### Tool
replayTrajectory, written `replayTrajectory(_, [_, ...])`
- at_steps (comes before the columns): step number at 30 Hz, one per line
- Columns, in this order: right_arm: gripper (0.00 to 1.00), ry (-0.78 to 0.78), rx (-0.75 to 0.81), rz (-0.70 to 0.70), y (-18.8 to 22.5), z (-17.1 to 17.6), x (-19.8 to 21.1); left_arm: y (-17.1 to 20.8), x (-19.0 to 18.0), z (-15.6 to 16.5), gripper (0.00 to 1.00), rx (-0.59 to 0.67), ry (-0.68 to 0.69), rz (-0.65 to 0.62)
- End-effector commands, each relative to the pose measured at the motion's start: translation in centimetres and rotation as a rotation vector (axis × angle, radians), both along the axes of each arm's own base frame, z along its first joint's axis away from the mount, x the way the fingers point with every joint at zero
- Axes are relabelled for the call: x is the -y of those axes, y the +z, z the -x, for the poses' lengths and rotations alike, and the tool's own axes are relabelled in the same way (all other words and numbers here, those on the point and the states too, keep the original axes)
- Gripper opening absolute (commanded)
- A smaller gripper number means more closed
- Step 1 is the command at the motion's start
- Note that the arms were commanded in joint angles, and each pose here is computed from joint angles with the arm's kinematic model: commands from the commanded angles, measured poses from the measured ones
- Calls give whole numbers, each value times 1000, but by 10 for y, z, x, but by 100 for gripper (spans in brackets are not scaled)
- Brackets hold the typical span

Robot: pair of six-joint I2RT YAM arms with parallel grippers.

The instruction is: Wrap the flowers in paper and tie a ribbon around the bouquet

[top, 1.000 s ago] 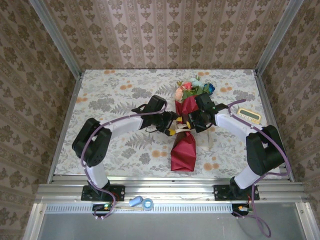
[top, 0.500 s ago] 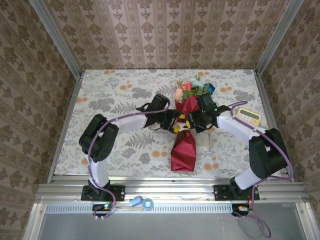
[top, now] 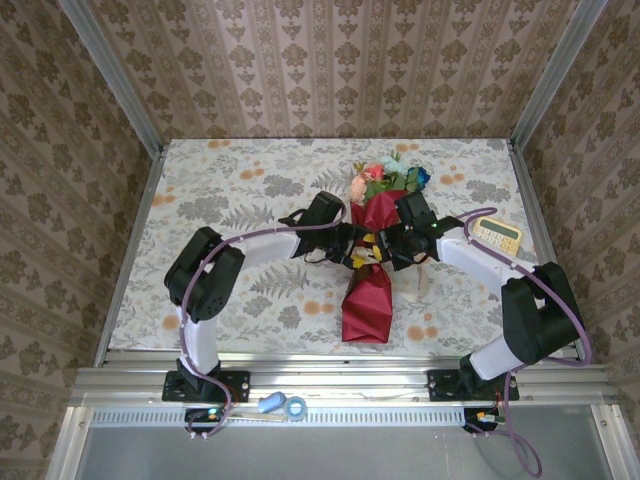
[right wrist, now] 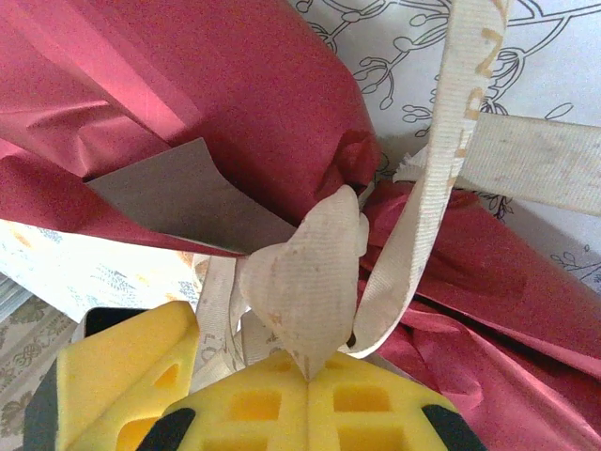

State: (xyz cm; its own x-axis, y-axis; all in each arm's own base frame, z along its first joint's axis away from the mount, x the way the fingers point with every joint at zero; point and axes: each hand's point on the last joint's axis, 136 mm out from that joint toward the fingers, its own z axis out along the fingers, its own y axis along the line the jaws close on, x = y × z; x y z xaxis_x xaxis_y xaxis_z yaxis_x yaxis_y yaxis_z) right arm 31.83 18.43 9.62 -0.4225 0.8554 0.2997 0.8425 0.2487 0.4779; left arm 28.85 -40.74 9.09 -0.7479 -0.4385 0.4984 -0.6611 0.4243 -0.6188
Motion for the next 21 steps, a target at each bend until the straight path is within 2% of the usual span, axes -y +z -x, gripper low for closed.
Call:
replayTrajectory(1, [0, -15, 4, -27, 6, 3, -1, -1, 4, -5, 52, -7, 13, 8])
replayTrajectory(12, [0, -8, 7, -41, 7, 12, -1, -6, 5, -7, 34, -8, 22, 7])
replayTrajectory(17, [0, -13, 4, -50, 4, 16, -1, -10, 4, -6, 22, -8, 21, 6])
replayTrajectory(21, [0, -16, 7, -51, 3, 17, 0, -13, 2, -2, 24, -19, 17, -2])
